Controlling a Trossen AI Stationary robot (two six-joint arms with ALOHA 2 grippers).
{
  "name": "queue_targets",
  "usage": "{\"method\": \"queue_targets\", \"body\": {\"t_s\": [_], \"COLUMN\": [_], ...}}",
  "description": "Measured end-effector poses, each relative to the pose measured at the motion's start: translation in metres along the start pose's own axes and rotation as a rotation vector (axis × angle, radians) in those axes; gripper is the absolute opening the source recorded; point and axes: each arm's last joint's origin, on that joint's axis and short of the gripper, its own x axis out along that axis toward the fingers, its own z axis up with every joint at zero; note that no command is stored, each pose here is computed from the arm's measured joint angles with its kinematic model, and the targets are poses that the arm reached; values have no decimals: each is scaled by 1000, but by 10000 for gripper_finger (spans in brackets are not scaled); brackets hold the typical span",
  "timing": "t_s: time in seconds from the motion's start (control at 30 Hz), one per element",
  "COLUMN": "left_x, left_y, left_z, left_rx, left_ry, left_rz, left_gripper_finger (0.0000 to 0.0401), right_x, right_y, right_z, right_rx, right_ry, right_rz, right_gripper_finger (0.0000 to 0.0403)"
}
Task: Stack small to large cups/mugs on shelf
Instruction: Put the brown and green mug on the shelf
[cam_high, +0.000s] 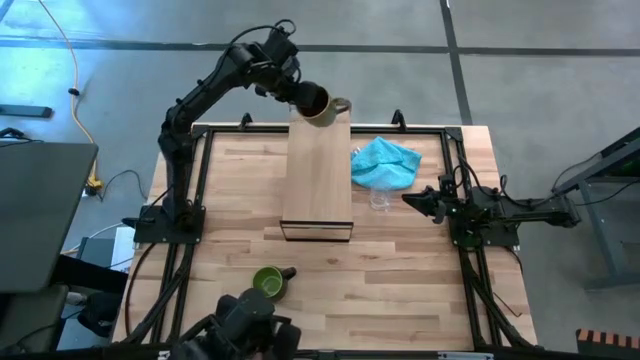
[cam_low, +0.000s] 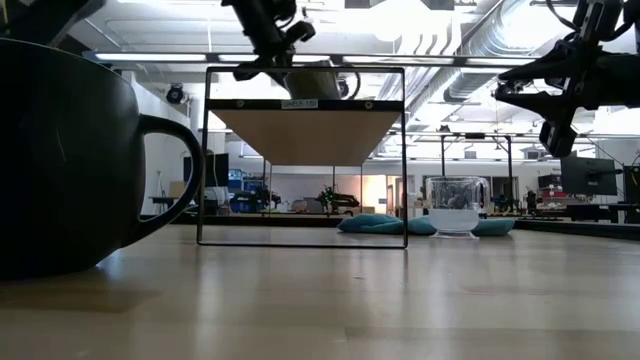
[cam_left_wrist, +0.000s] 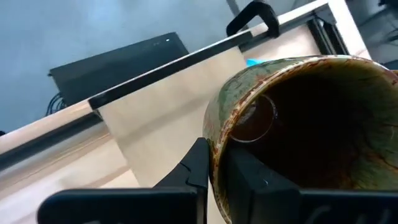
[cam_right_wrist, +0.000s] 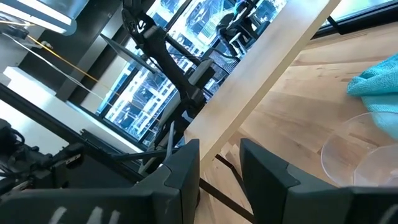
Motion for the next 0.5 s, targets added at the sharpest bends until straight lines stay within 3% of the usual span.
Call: {"method": "queue_targets", "body": {"t_s": [0.27, 0.5], "left_x": [16, 19], "left_y": [6, 5], "left_z": [-4, -1], "left_rx": [25, 24], "left_ry": [107, 84], "left_rz": [106, 105], "left_gripper_finger": [13, 13], "right_x": [2, 3], "right_y": [-1, -3], "right_z": [-2, -4], "right_rx": [16, 9], "right_ry": [27, 48], "right_rz": [-12, -38], "right_gripper_finger": [106, 106]}}
